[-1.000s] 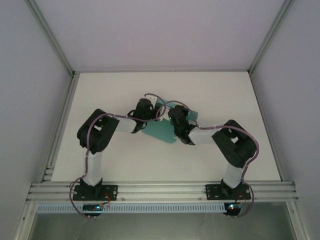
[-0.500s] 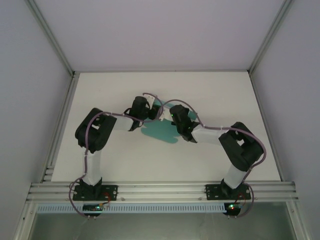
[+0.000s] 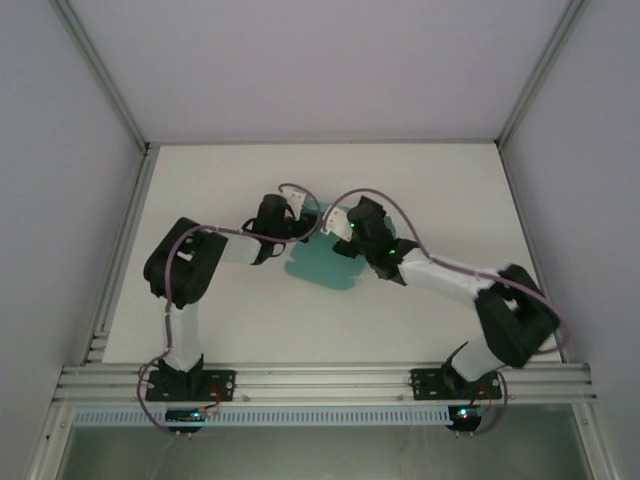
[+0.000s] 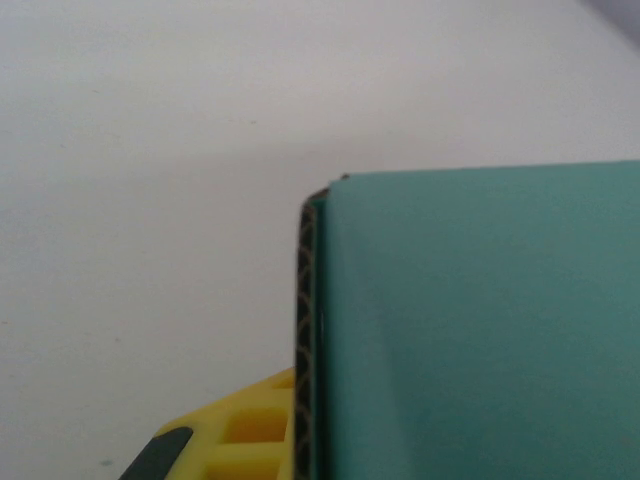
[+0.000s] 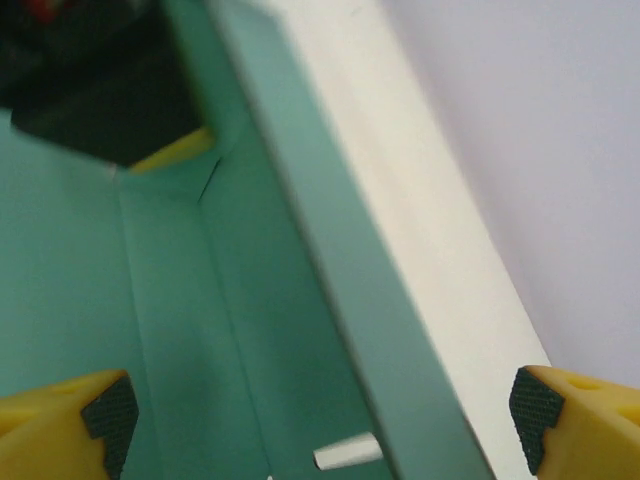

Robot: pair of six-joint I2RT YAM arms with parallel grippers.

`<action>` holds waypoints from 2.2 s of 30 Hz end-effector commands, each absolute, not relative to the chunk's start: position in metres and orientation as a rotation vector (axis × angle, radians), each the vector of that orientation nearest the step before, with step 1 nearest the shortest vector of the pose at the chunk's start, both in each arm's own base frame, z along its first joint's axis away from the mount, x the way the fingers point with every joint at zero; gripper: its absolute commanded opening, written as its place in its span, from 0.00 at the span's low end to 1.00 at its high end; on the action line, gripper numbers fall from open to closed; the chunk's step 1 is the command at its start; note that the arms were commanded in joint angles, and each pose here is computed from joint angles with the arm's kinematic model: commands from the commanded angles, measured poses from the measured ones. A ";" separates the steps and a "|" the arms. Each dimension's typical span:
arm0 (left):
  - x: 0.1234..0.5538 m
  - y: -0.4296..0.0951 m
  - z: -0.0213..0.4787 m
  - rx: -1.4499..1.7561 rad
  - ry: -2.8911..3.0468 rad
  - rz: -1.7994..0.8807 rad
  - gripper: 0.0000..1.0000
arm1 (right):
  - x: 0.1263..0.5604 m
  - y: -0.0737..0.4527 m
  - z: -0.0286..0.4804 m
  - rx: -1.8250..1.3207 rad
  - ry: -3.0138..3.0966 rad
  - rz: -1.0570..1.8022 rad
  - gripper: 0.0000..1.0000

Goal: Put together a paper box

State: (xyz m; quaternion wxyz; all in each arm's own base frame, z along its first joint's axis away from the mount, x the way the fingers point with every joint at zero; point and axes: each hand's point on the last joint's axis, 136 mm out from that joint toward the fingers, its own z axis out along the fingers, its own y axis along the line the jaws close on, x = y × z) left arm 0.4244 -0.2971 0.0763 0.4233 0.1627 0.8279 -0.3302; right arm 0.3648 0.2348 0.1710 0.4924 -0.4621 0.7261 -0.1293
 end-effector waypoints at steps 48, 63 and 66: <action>0.434 -0.241 0.034 -0.018 2.557 -0.545 0.00 | 0.317 0.240 0.196 -0.867 2.010 0.581 0.00; 0.394 -0.257 0.019 0.346 2.499 -0.743 0.17 | 0.286 0.227 0.124 -1.029 2.114 0.616 0.00; 0.393 -0.261 0.024 0.387 2.450 -0.777 0.22 | 0.284 0.225 0.115 -1.043 2.133 0.620 0.00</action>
